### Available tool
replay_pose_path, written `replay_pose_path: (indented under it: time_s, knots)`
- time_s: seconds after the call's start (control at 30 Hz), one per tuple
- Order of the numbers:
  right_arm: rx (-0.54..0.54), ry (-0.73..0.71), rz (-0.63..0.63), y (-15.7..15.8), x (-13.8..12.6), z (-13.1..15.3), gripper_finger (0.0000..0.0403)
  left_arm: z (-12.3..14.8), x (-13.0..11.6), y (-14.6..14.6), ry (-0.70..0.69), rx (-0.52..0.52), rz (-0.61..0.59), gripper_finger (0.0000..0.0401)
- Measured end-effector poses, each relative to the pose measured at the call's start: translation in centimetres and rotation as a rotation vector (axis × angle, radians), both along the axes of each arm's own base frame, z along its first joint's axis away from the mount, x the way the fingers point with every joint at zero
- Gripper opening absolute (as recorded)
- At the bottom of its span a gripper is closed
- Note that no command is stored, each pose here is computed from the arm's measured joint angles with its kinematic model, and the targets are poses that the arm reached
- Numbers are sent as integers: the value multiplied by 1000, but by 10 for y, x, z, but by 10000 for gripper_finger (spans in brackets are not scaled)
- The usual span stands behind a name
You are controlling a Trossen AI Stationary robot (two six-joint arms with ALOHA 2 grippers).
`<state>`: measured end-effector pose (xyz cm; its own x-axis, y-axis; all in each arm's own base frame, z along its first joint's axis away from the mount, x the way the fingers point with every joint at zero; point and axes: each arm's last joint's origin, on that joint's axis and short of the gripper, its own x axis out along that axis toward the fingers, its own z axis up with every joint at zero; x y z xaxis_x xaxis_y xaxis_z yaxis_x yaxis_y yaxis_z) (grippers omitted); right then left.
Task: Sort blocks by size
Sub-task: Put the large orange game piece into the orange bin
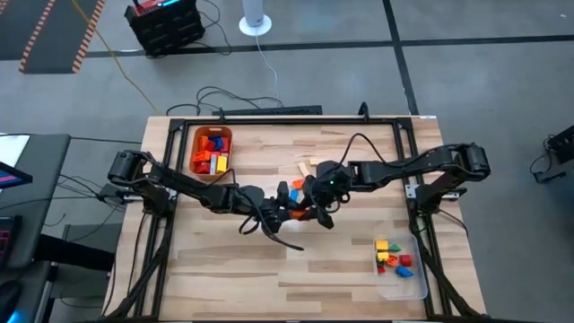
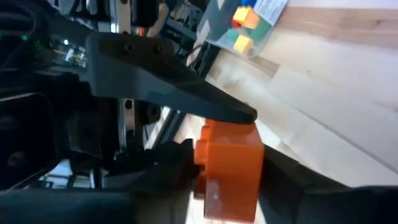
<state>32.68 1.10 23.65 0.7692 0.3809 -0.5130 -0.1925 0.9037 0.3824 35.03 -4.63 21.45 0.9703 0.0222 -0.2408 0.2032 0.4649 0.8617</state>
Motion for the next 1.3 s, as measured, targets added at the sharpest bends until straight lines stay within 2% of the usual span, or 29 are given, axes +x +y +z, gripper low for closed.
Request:
replay_pose_path:
  time_s: [0.13, 0.27, 0.37, 0.5, 0.63, 0.77, 0.87, 1.0, 1.07, 1.17, 1.3]
  knots:
    - [0, -39, 10, 3, 2, 3, 194, 1, 0, 0, -9, 7, 2, 85]
    - [-3, -39, 2, 2, 2, 3, 213, 2, 0, -4, -17, -42, 9, 83]
    - [-4, 28, -14, -3, -5, 2, 223, 0, -1, -5, 0, -70, 25, 83]
    - [-1, 173, -58, -12, -29, 8, 227, 6, -14, -3, 86, -69, 149, 83]
    - [-50, 318, -155, -14, -53, 13, 227, 25, -40, 5, 152, -105, 358, 83]
    - [-153, 343, -259, -5, -61, 17, 227, 45, -77, 21, 149, -172, 685, 83]
    - [-209, 322, -300, 6, -58, 16, 227, 50, -111, 40, 139, -238, 984, 91]
    - [-287, 275, -341, 28, -46, 7, 227, 46, -153, 68, 110, -425, 1342, 107]
    - [-330, 247, -343, 42, -38, -2, 227, 40, -168, 79, 86, -483, 1490, 108]
    - [-374, 205, -283, 59, -24, -17, 227, 27, -179, 95, 101, -487, 1587, 102]
    - [-395, 188, -249, 68, -12, -35, 228, 15, -175, 117, 145, -506, 1566, 99]
